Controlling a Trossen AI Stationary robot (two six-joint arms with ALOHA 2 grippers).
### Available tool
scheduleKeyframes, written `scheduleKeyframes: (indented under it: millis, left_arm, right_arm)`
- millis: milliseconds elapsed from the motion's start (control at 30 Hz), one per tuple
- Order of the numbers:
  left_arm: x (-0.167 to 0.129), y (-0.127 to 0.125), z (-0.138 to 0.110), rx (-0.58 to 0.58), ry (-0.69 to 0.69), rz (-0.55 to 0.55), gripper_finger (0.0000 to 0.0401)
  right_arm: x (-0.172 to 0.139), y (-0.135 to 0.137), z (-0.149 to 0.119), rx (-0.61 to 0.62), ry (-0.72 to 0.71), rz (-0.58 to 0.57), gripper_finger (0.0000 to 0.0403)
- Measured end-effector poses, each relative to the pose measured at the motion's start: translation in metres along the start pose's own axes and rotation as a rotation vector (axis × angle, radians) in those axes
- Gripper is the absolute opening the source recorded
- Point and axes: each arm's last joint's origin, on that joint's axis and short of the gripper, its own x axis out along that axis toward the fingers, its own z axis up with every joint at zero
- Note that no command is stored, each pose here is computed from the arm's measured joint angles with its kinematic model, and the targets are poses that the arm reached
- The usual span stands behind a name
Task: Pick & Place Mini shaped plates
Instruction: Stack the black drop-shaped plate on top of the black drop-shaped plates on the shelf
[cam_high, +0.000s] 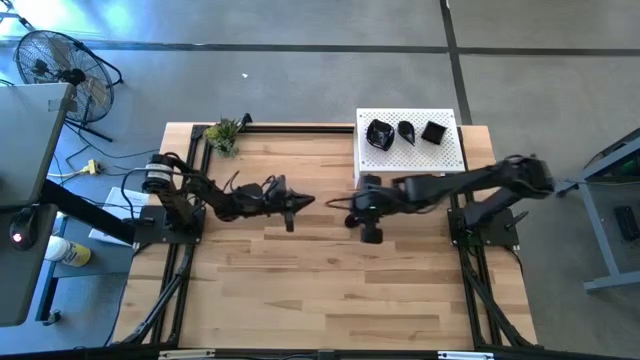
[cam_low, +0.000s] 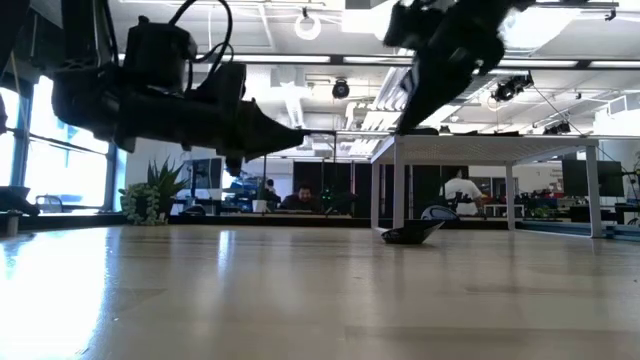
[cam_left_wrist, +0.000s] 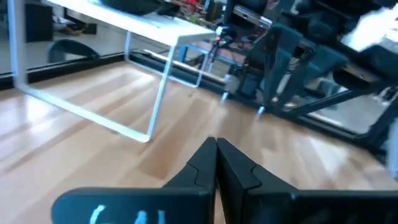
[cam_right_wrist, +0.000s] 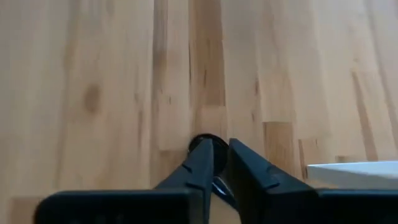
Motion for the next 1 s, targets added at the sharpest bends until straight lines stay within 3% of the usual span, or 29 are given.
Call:
scheduleKeyframes:
  millis: [167,400,1000]
  left_arm:
    - [-0.007,0.010,-0.004,0.042,0.019,0.042,0.0001]
    - [-0.013,0.011,-0.009,0.068,0.046,0.058,0.0001]
    - [-0.012,0.012,-0.009,0.065,0.049,0.062,0.0001]
  right_arm:
    - [0.041,-0.008,0.013,-0.117,0.158,0.007,0.0078]
    - [0.087,-0.033,0.006,-0.204,0.350,0.022,0.0080]
    - [0.109,-0.052,-0.004,-0.214,0.368,0.157,0.0073]
